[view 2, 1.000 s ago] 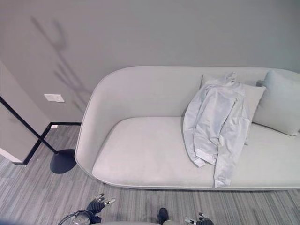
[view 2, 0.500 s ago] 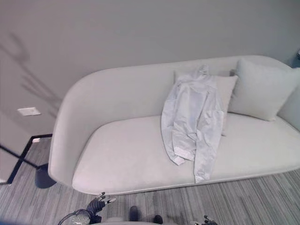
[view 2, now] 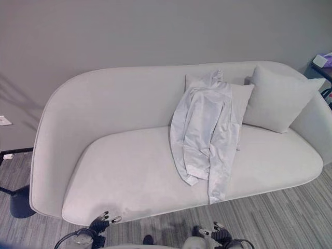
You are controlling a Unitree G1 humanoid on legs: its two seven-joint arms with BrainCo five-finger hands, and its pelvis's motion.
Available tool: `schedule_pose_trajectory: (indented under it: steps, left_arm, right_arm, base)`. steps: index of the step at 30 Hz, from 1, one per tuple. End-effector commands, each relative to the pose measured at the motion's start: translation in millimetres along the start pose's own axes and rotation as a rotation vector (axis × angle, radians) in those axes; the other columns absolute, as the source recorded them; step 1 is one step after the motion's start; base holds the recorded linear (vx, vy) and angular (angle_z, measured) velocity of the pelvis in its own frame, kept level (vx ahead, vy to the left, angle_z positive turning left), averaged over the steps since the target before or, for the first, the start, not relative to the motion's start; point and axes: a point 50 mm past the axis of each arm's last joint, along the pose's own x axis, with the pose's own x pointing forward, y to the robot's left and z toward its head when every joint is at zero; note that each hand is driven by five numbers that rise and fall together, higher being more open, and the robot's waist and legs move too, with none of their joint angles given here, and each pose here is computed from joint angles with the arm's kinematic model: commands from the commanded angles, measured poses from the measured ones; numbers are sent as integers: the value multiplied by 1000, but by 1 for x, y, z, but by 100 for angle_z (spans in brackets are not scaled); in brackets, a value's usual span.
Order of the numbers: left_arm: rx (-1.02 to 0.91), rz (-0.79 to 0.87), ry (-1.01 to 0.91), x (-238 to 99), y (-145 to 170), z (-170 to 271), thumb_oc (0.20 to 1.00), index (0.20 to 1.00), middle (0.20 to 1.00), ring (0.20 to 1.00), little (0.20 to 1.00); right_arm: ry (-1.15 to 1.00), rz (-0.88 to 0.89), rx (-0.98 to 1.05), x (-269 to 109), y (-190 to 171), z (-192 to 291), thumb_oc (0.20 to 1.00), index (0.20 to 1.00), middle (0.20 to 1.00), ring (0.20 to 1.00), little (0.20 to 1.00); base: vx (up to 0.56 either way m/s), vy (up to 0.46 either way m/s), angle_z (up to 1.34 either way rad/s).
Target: Hang the clothes on the sofa on the clothes rack.
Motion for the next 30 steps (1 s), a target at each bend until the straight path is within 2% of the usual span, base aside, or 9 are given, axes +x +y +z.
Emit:
schedule_pose_trajectory:
  steps: [1, 18, 27, 30]
  left_arm:
    - [34, 4, -67, 2, 0, 14, 1000, 1000, 1000, 1000, 1000]
    - [32, -52, -63, 2, -18, 15, 1000, 1000, 1000, 1000, 1000]
    - [16, -71, -68, 3, -25, 17, 1000, 1000, 1000, 1000, 1000]
    - [72, -77, -33, 2, -28, 9, 1000, 1000, 1000, 1000, 1000]
  right_arm:
    - [17, -13, -55, -3, -10, -6, 1000, 1000, 1000, 1000, 1000]
    - [77, -57, -47, -14, -26, -30, 1000, 1000, 1000, 1000, 1000]
    - [150, -85, -55, -17, -33, -44, 1000, 1000, 1000, 1000, 1000]
    - [145, -72, -82, -13, -30, -39, 1000, 1000, 1000, 1000, 1000]
  base:
    - [143, -248, 32]
    - [43, -311, 9]
    - [16, -103, -8]
    - [37, 49, -20]
